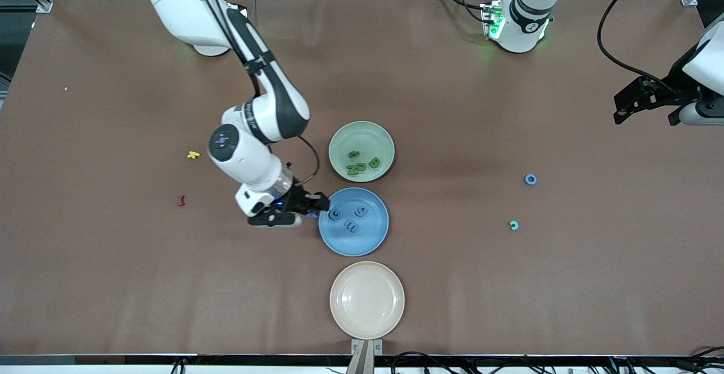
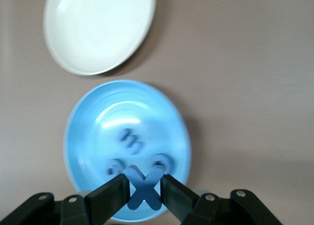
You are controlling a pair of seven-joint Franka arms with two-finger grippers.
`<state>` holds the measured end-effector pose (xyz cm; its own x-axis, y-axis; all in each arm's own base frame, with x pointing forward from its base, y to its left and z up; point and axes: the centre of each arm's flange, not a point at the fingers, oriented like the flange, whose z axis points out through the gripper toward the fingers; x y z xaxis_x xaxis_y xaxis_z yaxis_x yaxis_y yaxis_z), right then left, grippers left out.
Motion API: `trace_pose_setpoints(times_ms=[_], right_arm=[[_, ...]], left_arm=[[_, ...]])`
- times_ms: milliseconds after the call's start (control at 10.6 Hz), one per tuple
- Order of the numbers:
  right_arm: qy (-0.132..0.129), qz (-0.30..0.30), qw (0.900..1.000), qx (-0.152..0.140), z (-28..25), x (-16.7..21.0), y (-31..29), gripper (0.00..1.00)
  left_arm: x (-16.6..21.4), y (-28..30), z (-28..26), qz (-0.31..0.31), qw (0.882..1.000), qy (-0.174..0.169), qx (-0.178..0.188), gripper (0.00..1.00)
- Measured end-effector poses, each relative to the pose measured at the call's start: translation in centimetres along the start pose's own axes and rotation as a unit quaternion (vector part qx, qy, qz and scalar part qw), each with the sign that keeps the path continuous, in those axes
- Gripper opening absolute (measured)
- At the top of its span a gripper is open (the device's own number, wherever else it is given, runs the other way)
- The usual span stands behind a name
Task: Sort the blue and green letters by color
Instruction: 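Carry the blue x with the right gripper to the blue plate, then open the right gripper to drop x onto the blue plate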
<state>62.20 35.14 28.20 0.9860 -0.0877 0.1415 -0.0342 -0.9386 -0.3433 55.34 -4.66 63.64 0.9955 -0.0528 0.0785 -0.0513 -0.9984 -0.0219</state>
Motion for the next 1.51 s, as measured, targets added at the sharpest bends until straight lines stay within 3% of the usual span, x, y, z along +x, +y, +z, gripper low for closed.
trace_pose_setpoints(times_ms=[378, 851, 946, 1324, 1514], right_arm=[[-0.002, -0.03, 0.999, 0.019, 4.0, -2.3, -6.1, 0.36], [0.006, -0.035, 0.999, 0.005, 8.8, -3.6, -5.3, 0.36], [0.008, -0.034, 0.999, 0.004, 9.0, -3.5, -5.1, 0.42], [0.018, -0.03, 0.999, 0.006, 8.4, -2.5, -4.8, 0.96], [0.028, -0.024, 0.999, 0.009, 7.4, -1.2, -4.3, 1.0]], left_arm=[[0.0, -0.1, 0.1, -0.001, 1.0, -0.001, 0.0, 1.0], [0.1, -0.1, 0.3, -0.001, 1.0, -0.003, 0.0, 1.0], [0.1, -0.1, 0.3, 0.0, 1.0, -0.003, 0.0, 1.0], [0.1, -0.2, 0.3, 0.0, 1.0, -0.003, 0.0, 1.0], [0.1, -0.3, 0.3, -0.001, 1.0, -0.003, 0.0, 1.0]])
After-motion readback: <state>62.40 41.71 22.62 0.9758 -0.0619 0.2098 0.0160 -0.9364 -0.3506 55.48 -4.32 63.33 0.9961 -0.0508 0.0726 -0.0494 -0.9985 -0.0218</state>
